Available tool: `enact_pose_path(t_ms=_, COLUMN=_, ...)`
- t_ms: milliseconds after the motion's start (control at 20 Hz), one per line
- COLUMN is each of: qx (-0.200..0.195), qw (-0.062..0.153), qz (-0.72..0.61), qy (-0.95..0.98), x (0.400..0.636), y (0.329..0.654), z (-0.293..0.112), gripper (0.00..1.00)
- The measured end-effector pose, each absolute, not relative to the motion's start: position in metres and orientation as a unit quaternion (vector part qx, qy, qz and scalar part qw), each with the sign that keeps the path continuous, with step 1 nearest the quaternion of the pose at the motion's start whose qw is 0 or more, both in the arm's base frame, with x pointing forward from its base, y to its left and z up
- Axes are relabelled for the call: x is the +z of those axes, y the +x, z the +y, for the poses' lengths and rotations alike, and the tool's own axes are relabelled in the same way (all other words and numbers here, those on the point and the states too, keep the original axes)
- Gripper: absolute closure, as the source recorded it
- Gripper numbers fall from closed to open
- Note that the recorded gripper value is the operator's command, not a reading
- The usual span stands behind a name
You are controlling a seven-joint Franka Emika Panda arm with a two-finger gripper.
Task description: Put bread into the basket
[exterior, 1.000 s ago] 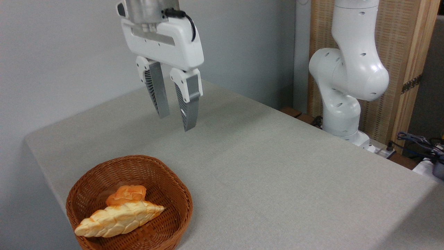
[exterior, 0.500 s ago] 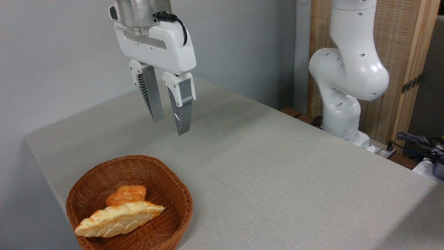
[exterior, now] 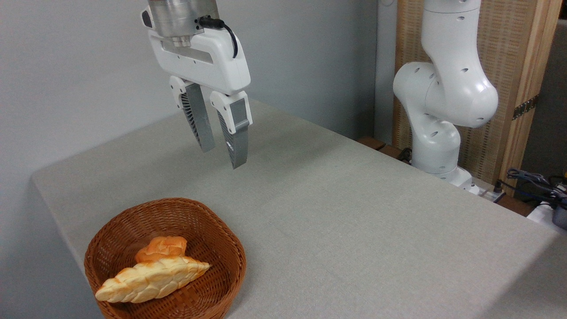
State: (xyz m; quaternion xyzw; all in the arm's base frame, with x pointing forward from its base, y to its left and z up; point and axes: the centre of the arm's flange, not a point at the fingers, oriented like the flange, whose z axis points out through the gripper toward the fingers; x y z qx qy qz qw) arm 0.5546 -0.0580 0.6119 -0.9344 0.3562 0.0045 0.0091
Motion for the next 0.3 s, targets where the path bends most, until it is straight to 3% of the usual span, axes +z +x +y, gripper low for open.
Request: enact_pose_path(t_ms=300, qx=0.008, qw=0.008, qz=0.357, qy=-0.934, x=0.6112, y=0.5538, z=-0.0580, gripper=0.00)
